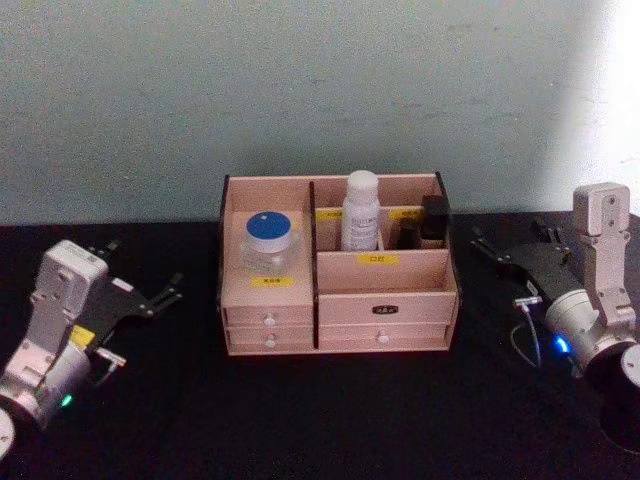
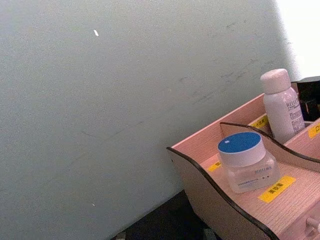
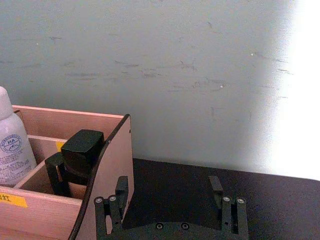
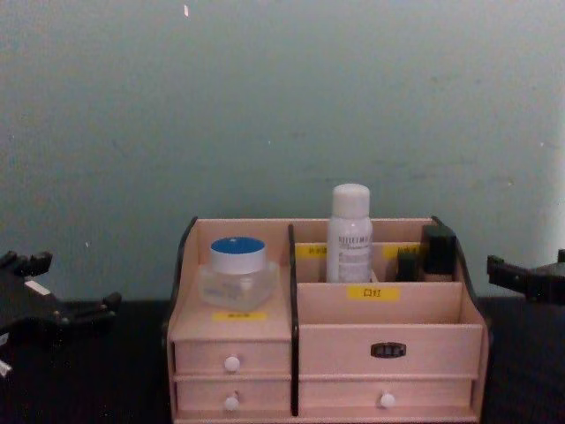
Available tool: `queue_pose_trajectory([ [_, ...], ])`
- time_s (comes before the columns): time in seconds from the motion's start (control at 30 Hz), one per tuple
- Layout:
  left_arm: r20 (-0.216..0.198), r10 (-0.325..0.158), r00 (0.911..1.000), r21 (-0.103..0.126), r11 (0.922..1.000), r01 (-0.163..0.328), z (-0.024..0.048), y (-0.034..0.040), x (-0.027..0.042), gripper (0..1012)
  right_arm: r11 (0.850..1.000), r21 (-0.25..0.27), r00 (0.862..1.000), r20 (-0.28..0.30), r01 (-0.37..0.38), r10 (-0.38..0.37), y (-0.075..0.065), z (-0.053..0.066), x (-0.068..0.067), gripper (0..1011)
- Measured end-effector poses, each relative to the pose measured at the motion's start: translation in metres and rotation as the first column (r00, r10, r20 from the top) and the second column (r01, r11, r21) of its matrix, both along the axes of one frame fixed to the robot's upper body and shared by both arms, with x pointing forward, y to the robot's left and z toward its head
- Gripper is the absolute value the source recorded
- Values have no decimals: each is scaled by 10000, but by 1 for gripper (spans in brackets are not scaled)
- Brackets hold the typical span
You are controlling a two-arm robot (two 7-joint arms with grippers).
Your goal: Pick up the facial cleanser and watermelon frost from the table and place them into the tiered storage box.
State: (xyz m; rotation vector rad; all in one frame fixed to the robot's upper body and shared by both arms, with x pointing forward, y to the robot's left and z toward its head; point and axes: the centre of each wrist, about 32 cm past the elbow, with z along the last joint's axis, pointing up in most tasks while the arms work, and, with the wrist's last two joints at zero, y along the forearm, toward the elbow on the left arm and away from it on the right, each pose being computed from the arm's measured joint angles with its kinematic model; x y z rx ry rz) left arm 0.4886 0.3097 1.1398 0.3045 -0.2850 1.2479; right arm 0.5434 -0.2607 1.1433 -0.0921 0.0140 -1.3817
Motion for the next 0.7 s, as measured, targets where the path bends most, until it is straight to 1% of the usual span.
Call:
queue_pose_trajectory([
  [0.7, -1, 0, 10000, 1, 10000, 0, 0, 0, 0, 1001, 10000, 3, 10000, -1, 1, -1, 0, 0, 0, 1003],
])
